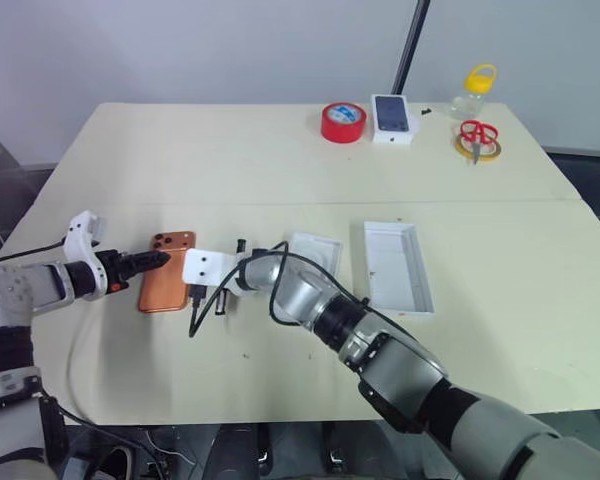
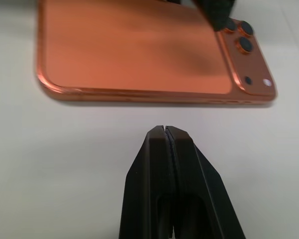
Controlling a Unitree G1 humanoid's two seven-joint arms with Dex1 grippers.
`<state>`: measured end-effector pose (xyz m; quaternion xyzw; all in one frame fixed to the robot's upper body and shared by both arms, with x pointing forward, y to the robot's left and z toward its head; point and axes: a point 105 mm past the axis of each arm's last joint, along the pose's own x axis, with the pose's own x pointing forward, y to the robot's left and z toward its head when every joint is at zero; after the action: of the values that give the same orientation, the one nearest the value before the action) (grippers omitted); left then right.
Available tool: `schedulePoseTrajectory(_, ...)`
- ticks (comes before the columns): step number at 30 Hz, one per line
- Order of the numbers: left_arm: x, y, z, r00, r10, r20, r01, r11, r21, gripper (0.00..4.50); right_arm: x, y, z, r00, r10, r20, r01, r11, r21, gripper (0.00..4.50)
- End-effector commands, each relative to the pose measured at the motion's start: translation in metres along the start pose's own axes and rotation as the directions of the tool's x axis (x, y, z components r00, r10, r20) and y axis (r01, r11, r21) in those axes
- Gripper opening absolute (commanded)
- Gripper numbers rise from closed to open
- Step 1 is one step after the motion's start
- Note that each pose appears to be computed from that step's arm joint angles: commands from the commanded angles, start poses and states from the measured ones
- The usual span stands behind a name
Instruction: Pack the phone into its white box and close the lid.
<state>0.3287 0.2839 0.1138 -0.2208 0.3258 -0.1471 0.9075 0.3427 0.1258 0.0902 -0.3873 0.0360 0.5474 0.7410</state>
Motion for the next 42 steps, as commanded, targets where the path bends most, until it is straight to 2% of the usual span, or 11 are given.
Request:
schedulePoseTrajectory(1, 0.024, -0.015, -0.037, 0.982, -0.086, -0.166, 0.073, 0.994, -0.087, 4.01, 0.001, -0.005, 0.009, 1.000, -0.022, 0.016, 0.021, 1.000, 0.023, 0.03)
schedulePoseTrajectory(4, 0.030, -0.031, -0.043, 0.966, -0.164, -0.198, 0.143, 0.983, -0.115, 4.01, -0.001, -0.009, 0.006, 0.999, -0.033, 0.010, 0.033, 0.999, 0.018, 0.03)
schedulePoseTrajectory(10, 0.039, -0.045, -0.057, 0.938, -0.248, -0.241, 0.205, 0.961, -0.188, 4.01, -0.007, -0.017, -0.002, 0.998, -0.064, -0.001, 0.064, 0.997, 0.037, 0.03)
schedulePoseTrajectory(13, 0.041, -0.053, -0.052, 0.934, -0.279, -0.223, 0.238, 0.952, -0.195, 4.01, -0.008, -0.016, -0.007, 0.998, -0.063, -0.010, 0.064, 0.997, 0.039, 0.03)
schedulePoseTrajectory(19, 0.039, -0.035, -0.042, 0.960, -0.223, -0.172, 0.184, 0.959, -0.214, 4.01, -0.008, -0.013, -0.010, 0.998, -0.062, -0.014, 0.063, 0.997, 0.042, 0.03)
schedulePoseTrajectory(22, 0.037, -0.029, -0.044, 0.962, -0.214, -0.172, 0.171, 0.958, -0.232, 3.18, -0.009, -0.014, -0.008, 0.998, -0.063, -0.002, 0.063, 0.996, 0.060, 0.00)
schedulePoseTrajectory(25, 0.037, -0.030, -0.046, 0.959, -0.222, -0.175, 0.178, 0.955, -0.236, 1.64, -0.009, -0.014, -0.008, 0.998, -0.065, -0.003, 0.065, 0.997, 0.051, 0.00)
schedulePoseTrajectory(26, 0.037, -0.031, -0.046, 0.957, -0.233, -0.175, 0.188, 0.952, -0.241, 1.34, -0.009, -0.014, -0.009, 0.998, -0.064, -0.006, 0.064, 0.997, 0.049, 0.00)
schedulePoseTrajectory(39, 0.034, -0.037, -0.047, 0.947, -0.283, -0.154, 0.222, 0.919, -0.325, 1.34, -0.012, -0.016, -0.013, 0.997, -0.071, -0.010, 0.072, 0.996, 0.045, 0.00)
schedulePoseTrajectory(42, 0.034, -0.035, -0.049, 0.947, -0.282, -0.152, 0.220, 0.918, -0.331, 0.49, -0.013, -0.013, -0.016, 0.998, -0.065, -0.015, 0.065, 0.997, 0.047, 0.00)
